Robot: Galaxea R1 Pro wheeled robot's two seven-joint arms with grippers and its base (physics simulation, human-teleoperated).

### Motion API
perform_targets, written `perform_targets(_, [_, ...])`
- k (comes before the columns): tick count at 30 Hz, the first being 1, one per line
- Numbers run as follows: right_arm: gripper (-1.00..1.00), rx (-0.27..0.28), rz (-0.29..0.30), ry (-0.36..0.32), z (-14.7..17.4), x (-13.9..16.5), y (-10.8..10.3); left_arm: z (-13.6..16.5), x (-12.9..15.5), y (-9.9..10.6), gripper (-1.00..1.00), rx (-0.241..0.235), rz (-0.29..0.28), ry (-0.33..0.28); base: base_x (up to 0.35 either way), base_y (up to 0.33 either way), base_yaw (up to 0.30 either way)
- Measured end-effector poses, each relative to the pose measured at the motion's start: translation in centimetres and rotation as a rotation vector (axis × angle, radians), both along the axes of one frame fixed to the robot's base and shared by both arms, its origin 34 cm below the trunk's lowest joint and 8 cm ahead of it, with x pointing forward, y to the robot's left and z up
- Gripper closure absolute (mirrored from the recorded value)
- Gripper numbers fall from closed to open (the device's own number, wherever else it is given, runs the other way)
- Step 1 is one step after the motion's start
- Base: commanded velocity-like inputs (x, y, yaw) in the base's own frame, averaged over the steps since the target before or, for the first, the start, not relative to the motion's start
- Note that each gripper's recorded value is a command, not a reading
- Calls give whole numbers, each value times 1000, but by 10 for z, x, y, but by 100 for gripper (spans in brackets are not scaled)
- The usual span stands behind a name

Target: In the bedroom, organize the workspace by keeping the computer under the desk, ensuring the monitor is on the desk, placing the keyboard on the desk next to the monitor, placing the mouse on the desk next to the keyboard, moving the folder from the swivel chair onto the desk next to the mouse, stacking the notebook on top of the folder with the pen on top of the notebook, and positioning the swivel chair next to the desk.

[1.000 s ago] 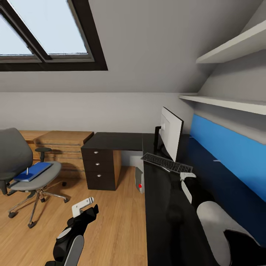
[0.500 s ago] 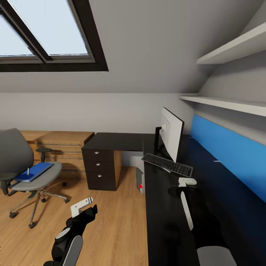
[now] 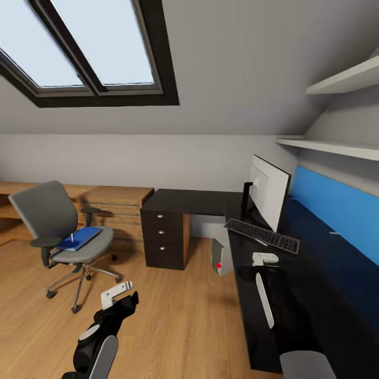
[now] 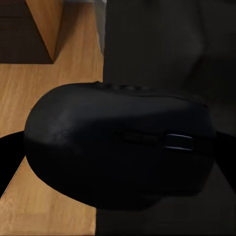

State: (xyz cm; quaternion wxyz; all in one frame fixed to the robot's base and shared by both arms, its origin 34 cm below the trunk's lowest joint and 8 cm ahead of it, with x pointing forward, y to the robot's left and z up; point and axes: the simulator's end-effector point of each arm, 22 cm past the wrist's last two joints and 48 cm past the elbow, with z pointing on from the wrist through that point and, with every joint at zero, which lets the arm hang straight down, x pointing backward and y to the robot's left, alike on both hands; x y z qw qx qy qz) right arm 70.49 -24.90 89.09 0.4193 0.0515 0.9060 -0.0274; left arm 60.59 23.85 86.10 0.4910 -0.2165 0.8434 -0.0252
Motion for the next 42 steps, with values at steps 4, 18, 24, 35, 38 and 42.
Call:
perform_targets(4, [100, 1, 1, 0, 0, 0, 0, 0, 0, 0, -100, 0, 0, -1, -15, 301, 8])
perform_targets(18, [100, -23, 25, -48, 2, 3, 9, 0, 0, 0, -100, -2, -1, -1, -2, 313, 1])
perform_targets(24, [100, -35, 34, -64, 1, 2, 12, 0, 0, 0, -100, 0, -1, -1, 61, 326, 0])
perform_targets(35, [100, -34, 37, -61, 0, 1, 13, -6, -1, -1, -100, 2, -3, 12, 299, 84, 0])
perform_targets(38, [100, -34, 37, -59, -1, 1, 13, -6, -1, -1, -100, 2, -4, 12, 326, 31, 0])
perform_targets(42, [100, -34, 37, -59, -1, 1, 14, -6, -1, -1, -100, 3, -4, 11, 327, 53, 0])
